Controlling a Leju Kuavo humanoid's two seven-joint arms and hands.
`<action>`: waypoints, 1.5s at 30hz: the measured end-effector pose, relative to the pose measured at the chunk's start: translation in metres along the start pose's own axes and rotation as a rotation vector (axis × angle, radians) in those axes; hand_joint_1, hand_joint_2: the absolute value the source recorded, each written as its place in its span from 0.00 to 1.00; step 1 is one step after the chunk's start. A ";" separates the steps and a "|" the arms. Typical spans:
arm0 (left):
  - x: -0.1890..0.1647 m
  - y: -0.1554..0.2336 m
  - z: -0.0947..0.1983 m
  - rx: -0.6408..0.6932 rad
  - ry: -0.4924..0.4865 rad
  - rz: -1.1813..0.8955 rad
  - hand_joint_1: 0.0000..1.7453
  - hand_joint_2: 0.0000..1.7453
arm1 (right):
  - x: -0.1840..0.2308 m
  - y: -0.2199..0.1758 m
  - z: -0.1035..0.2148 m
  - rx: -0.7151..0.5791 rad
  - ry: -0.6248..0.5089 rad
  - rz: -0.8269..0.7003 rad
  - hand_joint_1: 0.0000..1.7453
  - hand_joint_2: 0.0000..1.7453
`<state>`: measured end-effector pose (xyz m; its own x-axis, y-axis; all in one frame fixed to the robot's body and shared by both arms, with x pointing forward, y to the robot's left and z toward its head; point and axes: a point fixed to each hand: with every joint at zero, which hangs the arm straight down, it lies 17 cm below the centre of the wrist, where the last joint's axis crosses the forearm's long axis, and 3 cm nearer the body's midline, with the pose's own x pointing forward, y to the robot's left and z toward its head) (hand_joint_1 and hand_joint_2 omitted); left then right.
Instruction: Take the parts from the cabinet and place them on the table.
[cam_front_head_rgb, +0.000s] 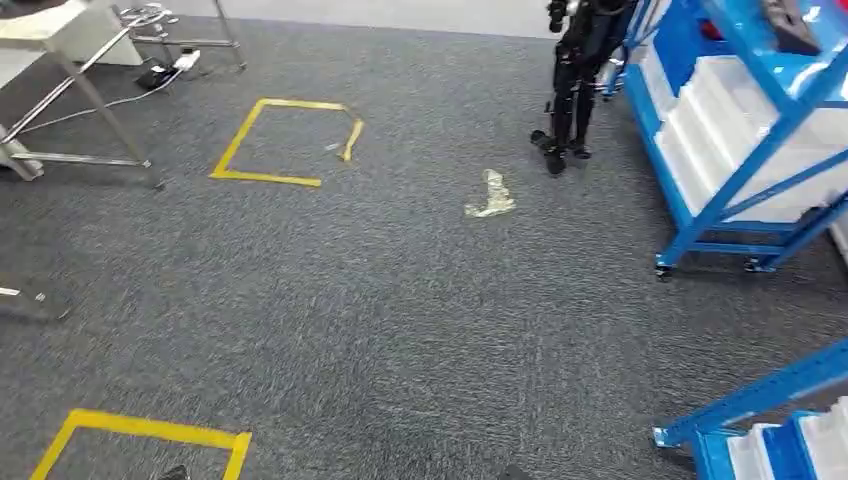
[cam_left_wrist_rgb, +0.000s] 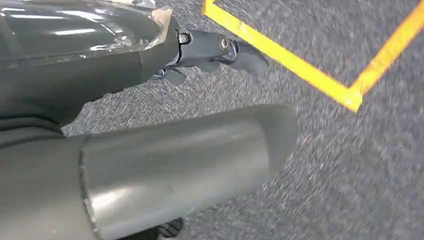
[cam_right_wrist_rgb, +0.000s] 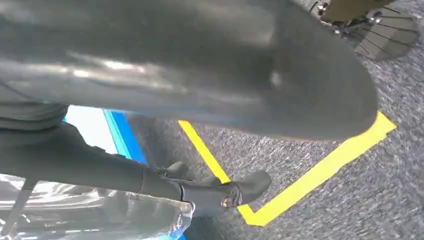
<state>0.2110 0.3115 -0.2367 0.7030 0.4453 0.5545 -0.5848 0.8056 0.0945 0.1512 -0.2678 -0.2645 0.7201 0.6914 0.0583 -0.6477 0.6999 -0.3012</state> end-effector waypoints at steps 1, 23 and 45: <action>-0.001 0.001 0.000 0.001 0.002 0.000 0.00 0.00 | -0.001 0.001 0.000 0.001 0.001 0.000 0.00 0.00; -0.010 -0.121 0.053 -0.058 0.092 0.113 0.00 0.00 | 0.018 0.007 0.003 0.043 -0.086 0.104 0.00 0.00; -0.012 -0.176 0.084 -0.098 0.205 0.180 0.00 0.00 | 0.018 -0.005 0.001 0.032 -0.088 0.176 0.00 0.00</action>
<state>0.2715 0.1313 -0.1903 0.6649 0.6459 0.3751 -0.6723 0.7363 -0.0763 0.1669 -0.2582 -0.2608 0.5715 0.8155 0.0907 -0.7701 0.5713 -0.2839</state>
